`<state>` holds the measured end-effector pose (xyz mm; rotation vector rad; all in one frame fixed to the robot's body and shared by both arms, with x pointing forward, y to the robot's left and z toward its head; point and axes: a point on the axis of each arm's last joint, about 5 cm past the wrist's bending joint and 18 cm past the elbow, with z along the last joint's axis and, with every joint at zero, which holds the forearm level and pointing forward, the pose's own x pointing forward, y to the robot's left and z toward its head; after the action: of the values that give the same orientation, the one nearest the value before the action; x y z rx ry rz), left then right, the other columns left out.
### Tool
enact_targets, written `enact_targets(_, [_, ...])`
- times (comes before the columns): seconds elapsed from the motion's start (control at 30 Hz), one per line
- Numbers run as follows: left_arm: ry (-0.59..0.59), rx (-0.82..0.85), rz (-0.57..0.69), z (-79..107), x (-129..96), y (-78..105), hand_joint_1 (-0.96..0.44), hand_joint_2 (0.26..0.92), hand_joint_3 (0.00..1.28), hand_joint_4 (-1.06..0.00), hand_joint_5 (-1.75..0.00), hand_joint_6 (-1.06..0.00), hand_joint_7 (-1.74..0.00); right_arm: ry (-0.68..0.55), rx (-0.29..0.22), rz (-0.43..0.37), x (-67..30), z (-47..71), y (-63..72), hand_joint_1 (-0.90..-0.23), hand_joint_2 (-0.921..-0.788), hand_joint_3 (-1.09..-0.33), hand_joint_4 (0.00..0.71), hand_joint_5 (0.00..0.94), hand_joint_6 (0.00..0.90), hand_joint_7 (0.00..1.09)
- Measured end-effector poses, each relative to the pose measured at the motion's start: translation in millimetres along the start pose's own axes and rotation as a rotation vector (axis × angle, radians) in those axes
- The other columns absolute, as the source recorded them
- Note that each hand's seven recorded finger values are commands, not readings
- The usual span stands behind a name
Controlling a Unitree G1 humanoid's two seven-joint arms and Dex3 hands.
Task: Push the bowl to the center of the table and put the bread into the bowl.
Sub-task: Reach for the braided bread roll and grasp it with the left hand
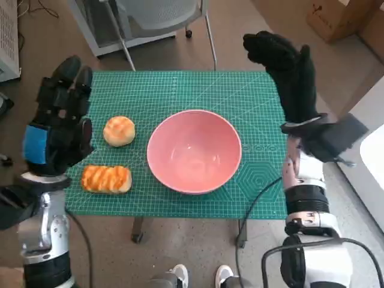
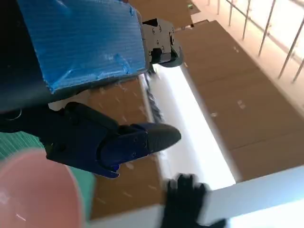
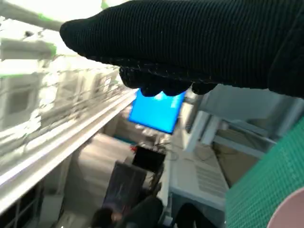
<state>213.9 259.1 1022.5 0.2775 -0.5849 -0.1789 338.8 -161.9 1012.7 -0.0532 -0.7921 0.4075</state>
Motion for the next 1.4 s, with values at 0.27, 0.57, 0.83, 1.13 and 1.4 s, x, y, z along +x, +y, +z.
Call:
enact_targets(0.27, [0.047, 0.301, -0.122, 29.6, -9, 15.7, -0.35, 0.702, 0.15, -0.10, -0.05, -0.01, -0.51, -0.026, -0.024, 0.011, -3.9, 2.5, -0.8, -0.591, -0.921, -0.567, 0.262, 0.009, 0.334, 0.03])
enact_targets(0.57, [0.323, 0.755, -0.286, 57.9, -14, 6.0, 0.17, 0.679, 0.02, -0.08, 0.00, -0.17, -0.20, -0.035, -0.034, 0.022, -2.5, 3.5, 0.5, -0.596, -0.921, -0.568, 0.266, 0.008, 0.342, 0.03])
enact_targets(0.83, [0.451, 0.816, -0.405, 73.2, -14, -14.8, 0.30, 0.690, 0.01, -0.10, 0.00, -0.26, -0.08, -0.016, -0.033, 0.026, -3.4, 1.1, 2.4, -0.600, -0.921, -0.567, 0.271, 0.008, 0.343, 0.03])
enact_targets(1.13, [0.539, 0.813, -0.425, 68.8, -13, -22.8, 0.31, 0.694, 0.01, -0.10, 0.00, -0.28, -0.05, 0.005, -0.022, 0.023, -5.5, -2.0, 3.1, -0.610, -0.921, -0.565, 0.272, 0.006, 0.341, 0.03])
enact_targets(1.4, [0.580, 0.818, -0.441, 60.0, -10, -25.8, 0.28, 0.700, 0.01, -0.10, 0.00, -0.29, -0.03, 0.010, -0.016, 0.026, -5.7, -2.8, 3.7, -0.610, -0.921, -0.566, 0.274, 0.005, 0.342, 0.03])
